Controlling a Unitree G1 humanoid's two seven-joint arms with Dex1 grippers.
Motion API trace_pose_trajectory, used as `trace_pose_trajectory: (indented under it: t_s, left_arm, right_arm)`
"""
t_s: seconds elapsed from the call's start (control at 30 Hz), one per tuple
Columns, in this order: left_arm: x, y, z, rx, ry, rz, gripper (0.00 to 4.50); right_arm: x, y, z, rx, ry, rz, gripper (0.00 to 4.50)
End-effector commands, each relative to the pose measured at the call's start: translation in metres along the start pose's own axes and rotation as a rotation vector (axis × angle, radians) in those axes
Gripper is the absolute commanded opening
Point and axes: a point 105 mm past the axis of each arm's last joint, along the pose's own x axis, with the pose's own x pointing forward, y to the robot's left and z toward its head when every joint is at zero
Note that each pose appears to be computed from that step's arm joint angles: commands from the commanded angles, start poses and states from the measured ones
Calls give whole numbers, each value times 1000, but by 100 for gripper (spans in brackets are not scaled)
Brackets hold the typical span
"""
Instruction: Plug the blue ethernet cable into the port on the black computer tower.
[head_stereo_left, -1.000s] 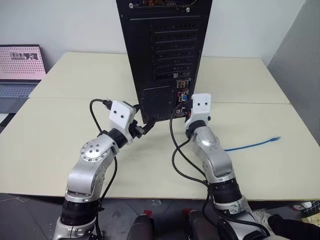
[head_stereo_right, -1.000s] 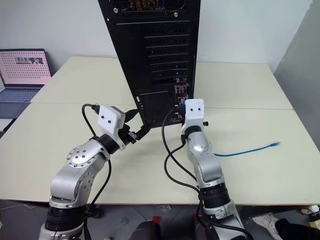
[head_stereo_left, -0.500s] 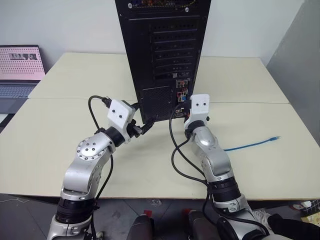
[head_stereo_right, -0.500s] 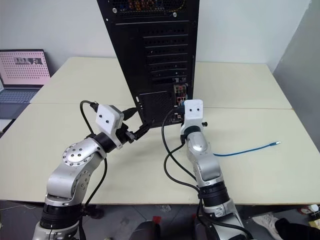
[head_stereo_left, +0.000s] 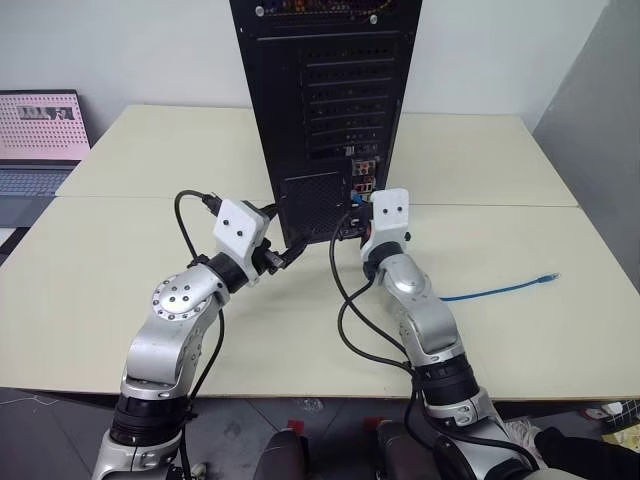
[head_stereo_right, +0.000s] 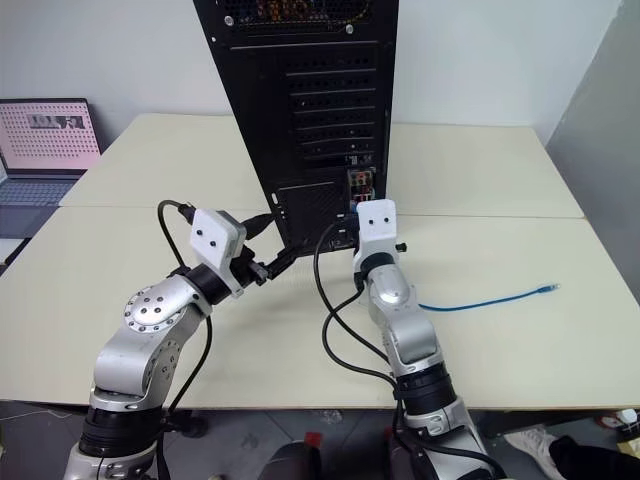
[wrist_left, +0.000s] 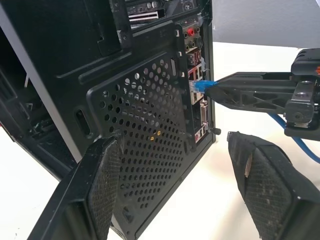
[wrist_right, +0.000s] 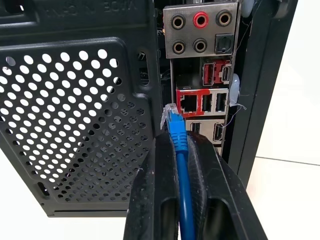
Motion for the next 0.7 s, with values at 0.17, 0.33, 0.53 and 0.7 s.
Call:
trace_pose_trajectory:
  t_s: [0.17,0.33,0.53,0.7]
  left_arm:
    - [-1,0,9,47,-30,-7,347]
    - [0,0,10,50,-31,-5,347]
    - [0,0,9,51,-30,-6,347]
    - [1,0,9,53,-30,-7,347]
  right_arm:
    - [4,4,33,25,-100,-3,0]
    - [-2,5,33,34,-58,38,0]
    - [-3,-3,35,32,-54,11,0]
    - [-3,-3,35,27,-49,0,0]
